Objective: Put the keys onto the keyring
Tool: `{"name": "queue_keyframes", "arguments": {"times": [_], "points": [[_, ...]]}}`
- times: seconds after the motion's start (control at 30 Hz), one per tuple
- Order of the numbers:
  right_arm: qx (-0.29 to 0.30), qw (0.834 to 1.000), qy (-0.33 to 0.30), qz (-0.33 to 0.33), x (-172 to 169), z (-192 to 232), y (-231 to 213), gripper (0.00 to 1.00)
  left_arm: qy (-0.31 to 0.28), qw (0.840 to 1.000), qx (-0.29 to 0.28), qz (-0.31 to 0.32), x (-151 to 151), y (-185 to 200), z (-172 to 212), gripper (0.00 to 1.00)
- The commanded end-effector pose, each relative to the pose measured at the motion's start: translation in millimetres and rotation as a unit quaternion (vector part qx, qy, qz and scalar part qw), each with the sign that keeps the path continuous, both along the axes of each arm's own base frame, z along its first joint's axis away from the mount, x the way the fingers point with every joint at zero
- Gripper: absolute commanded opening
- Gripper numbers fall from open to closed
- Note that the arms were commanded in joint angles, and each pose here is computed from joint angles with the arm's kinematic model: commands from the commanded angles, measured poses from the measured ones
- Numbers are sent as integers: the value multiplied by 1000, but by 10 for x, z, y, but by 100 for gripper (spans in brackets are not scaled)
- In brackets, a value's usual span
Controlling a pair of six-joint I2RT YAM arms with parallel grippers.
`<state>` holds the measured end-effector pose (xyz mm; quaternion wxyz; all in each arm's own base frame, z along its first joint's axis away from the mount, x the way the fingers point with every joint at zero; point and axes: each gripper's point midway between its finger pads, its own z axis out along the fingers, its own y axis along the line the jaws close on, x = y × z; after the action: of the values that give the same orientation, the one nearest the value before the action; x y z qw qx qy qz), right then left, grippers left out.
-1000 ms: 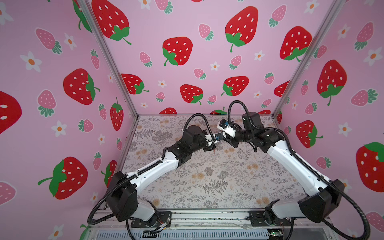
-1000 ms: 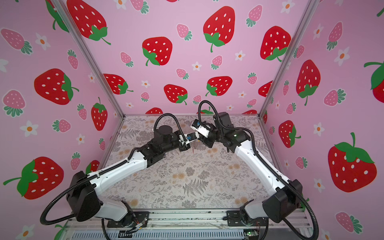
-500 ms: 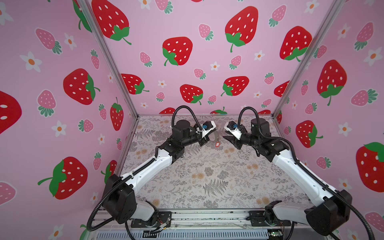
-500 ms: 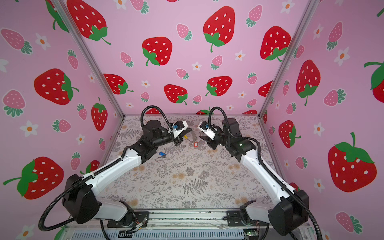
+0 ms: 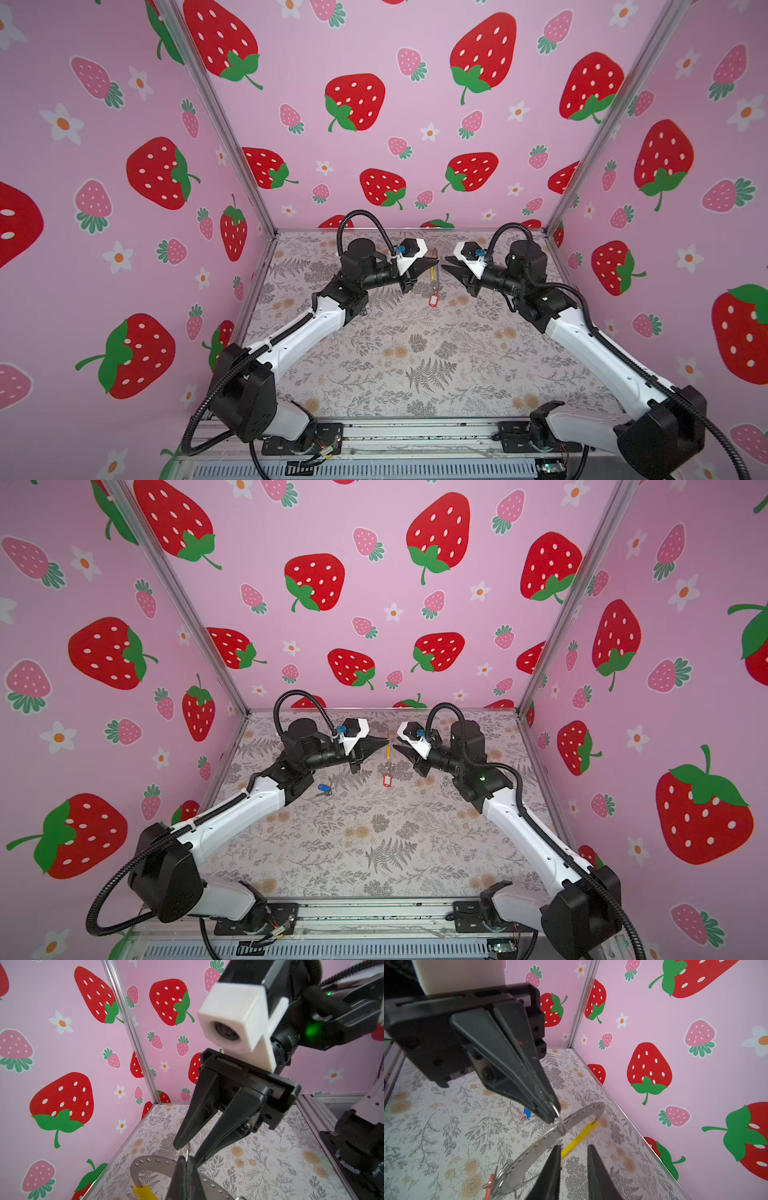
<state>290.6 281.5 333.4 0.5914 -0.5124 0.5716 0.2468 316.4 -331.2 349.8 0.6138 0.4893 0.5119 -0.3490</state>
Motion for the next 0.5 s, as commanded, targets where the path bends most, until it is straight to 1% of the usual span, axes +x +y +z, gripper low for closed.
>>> {"name": "queue_keyframes", "arguments": {"times": [0.0, 0.1, 0.3, 0.47], "points": [[23, 999, -8, 27, -80, 82, 39, 24, -14, 999, -30, -34, -90, -21, 124, 0], [29, 999, -6, 40, -125, 90, 57, 24, -14, 998, -40, -43, -100, -38, 145, 0], [38, 998, -8, 48, -160, 102, 64, 20, -16, 997, -58, -56, -125, -53, 176, 0], [45, 997, -14, 56, -197, 139, 67, 17, -13, 996, -55, -61, -134, -63, 153, 0]]}}
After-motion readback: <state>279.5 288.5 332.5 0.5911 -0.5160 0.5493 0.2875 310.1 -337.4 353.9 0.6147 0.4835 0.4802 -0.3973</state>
